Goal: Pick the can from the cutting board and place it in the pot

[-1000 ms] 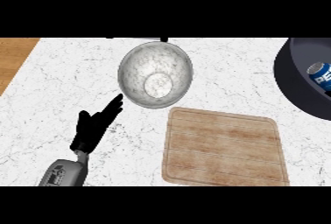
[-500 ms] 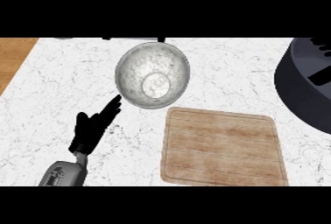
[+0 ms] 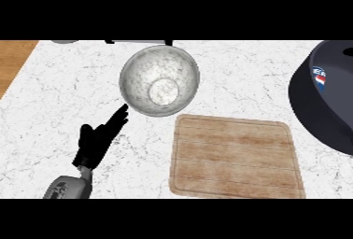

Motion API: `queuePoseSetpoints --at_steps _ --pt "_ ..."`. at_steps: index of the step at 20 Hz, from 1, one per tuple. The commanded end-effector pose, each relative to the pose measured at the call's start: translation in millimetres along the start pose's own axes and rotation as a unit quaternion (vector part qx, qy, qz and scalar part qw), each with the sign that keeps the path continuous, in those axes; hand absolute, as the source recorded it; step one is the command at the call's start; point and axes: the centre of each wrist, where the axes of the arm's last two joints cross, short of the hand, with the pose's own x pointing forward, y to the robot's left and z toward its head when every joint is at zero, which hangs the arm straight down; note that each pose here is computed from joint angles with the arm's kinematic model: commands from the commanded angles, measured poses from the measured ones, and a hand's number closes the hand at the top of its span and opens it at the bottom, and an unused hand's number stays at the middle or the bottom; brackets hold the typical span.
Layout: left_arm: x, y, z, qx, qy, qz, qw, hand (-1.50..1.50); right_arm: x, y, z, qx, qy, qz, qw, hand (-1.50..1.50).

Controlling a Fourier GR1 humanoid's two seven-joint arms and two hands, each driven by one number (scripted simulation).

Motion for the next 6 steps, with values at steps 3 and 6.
queuePoseSetpoints --at_steps 3,6 --pt "-7.5 0.1 3.4 0.0 0.002 0.005 1.0 0.0 -11.6 -56.8 2.6 -0.081 -0.01 -0.094 0.992 -1.5" --pt "3.3 15.7 0.2 0.018 0.003 0.003 0.9998 0.0 -39.7 -87.4 14.7 -0.093 -0.025 -0.12 0.988 -1.5"
